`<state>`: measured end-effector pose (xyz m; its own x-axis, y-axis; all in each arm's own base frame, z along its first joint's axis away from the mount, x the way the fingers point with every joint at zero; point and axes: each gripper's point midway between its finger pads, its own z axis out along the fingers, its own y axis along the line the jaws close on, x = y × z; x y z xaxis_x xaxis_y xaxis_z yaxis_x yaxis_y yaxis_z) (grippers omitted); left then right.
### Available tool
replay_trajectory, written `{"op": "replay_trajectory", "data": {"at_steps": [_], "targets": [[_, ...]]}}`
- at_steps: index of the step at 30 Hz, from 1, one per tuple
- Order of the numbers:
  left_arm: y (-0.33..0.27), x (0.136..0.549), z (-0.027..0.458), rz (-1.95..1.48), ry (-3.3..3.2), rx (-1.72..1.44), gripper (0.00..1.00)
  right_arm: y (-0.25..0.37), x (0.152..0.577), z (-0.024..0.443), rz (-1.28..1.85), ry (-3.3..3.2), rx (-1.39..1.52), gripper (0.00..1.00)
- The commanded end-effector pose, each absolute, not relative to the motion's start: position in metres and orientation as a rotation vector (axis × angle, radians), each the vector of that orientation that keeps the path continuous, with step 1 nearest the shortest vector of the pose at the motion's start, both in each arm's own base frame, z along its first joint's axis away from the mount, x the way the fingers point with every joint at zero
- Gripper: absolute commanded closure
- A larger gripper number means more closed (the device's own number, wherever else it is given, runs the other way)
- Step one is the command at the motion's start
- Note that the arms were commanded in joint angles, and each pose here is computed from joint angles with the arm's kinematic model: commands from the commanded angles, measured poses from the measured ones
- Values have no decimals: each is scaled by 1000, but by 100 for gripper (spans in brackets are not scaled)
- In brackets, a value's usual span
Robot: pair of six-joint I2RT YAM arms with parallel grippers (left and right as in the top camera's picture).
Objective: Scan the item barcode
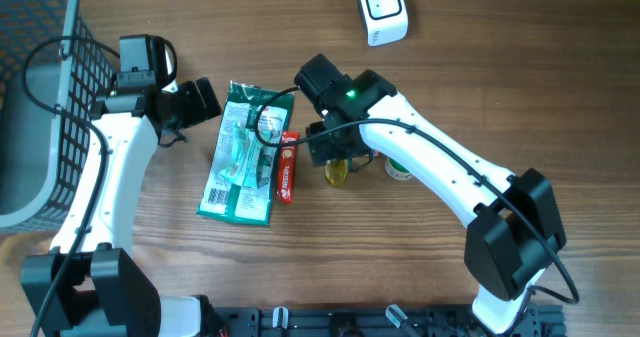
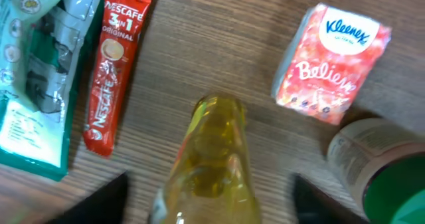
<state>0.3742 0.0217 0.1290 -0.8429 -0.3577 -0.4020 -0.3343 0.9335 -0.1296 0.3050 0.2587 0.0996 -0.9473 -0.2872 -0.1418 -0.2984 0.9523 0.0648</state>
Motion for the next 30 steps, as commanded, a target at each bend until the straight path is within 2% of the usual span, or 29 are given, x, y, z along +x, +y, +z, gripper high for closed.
{"op": "replay_trajectory", "data": {"at_steps": [1, 4, 8, 11, 15, 22, 30], "targets": [[21, 376, 133, -89, 2650, -506, 0, 255, 308, 94, 70, 2965, -459, 9], [21, 376, 133, -89, 2650, -506, 0, 262, 315, 110, 114, 2952, -370, 0], [21, 376, 133, -89, 2650, -506, 0, 254, 302, 97, 77, 3023, -230, 0], [21, 376, 133, -89, 2650, -506, 0, 252, 300, 90, 63, 3036, -233, 1], [21, 376, 133, -89, 2650, -506, 0, 255, 302, 89, 75, 3023, -241, 10], [21, 376, 133, -89, 2650, -506, 0, 254, 301, 88, 70, 3029, -242, 19], [21, 376, 133, -89, 2650, -506, 0, 252, 298, 88, 65, 3041, -242, 19]]}}
